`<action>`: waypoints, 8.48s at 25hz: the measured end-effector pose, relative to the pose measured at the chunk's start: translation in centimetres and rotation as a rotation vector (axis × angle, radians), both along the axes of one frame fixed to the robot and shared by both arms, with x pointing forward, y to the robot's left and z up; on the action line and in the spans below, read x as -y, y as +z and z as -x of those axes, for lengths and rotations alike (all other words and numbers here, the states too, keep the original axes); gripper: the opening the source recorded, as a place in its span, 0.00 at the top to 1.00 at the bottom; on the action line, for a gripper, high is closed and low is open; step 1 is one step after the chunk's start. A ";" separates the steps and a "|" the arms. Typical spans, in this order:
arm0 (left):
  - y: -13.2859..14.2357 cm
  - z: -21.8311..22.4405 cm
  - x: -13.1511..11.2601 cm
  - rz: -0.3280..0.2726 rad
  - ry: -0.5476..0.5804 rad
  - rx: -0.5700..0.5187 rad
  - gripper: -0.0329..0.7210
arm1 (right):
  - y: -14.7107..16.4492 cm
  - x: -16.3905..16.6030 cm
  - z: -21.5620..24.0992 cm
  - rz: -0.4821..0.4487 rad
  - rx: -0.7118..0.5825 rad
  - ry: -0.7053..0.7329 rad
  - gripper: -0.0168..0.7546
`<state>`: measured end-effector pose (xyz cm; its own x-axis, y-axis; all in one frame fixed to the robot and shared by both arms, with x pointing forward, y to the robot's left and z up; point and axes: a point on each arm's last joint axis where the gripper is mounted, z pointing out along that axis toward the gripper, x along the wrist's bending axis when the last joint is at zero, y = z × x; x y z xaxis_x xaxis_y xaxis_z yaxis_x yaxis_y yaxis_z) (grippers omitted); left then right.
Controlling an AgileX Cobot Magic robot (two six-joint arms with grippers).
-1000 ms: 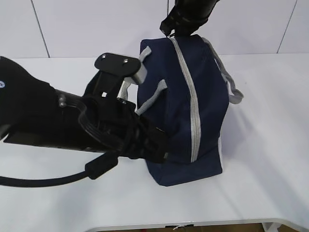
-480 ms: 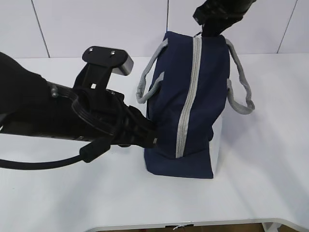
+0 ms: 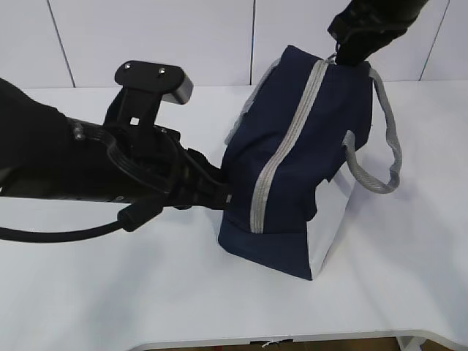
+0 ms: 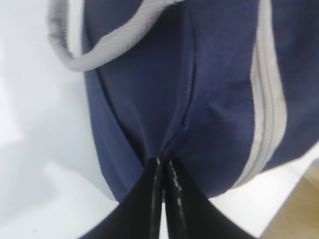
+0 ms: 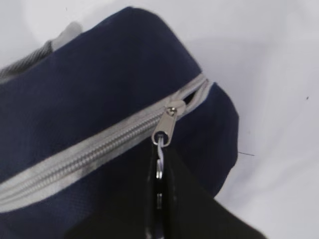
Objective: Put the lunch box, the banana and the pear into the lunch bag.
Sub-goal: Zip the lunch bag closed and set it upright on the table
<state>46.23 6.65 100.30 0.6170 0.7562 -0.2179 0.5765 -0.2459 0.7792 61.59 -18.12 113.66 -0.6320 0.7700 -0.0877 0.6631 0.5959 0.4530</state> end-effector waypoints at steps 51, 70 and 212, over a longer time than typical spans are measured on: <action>1.8 -4.9 -4.2 -0.111 0.215 0.382 0.99 | -1.2 1.3 9.3 -0.279 -0.300 -0.451 0.95; 1.6 -4.8 -4.2 -0.131 0.187 0.376 0.99 | -1.8 0.7 8.8 -0.391 -0.420 -0.695 0.95; 7.3 -4.1 6.3 -0.608 -0.974 0.634 0.97 | -2.6 4.7 5.9 -0.615 -0.529 -0.799 0.95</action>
